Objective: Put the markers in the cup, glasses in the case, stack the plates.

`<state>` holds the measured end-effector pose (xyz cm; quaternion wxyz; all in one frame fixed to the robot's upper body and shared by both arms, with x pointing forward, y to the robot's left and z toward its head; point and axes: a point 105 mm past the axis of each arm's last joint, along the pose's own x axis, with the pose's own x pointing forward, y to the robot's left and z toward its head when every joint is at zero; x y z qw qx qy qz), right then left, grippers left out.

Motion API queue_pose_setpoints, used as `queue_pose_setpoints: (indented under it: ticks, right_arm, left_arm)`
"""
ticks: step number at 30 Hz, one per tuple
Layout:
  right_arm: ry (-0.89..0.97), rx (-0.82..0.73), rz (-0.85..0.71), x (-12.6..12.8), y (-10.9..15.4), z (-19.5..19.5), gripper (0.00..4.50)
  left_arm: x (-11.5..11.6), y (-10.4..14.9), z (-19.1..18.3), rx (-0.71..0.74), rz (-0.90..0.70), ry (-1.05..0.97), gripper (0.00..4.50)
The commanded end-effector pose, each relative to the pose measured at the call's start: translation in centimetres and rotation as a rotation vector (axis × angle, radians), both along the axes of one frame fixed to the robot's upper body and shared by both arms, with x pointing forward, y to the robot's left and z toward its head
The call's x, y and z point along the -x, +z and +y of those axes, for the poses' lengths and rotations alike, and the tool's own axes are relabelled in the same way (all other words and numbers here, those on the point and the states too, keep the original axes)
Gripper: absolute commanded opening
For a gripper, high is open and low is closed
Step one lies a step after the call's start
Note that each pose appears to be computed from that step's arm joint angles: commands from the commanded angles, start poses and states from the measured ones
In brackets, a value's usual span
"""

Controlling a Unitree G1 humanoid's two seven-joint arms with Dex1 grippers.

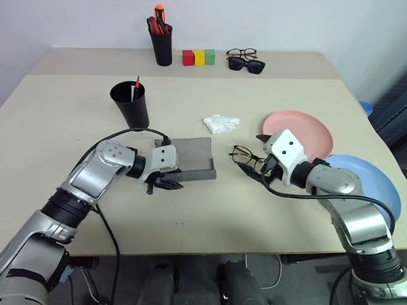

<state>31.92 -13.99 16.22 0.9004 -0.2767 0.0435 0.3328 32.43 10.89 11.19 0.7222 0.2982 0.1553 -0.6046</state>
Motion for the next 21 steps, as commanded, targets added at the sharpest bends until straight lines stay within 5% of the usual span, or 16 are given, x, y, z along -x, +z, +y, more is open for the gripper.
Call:
queue_pose_setpoints:
  ticks: [1,7,21]
  right_arm:
    - [-0.042,0.043,0.0,-0.3,0.1,-0.7,4.5]
    - [-0.126,0.148,0.013,-1.7,-0.6,-1.9,4.5]
    - [-0.212,0.273,0.06,-3.8,-1.4,-0.9,4.5]
  left_arm:
    - [-0.6,3.3,-0.1,0.142,-0.07,0.039,2.3]
    - [-0.5,6.0,1.6,0.311,-0.156,0.153,2.3]
    - [3.5,4.0,3.2,0.394,-0.076,0.289,2.3]
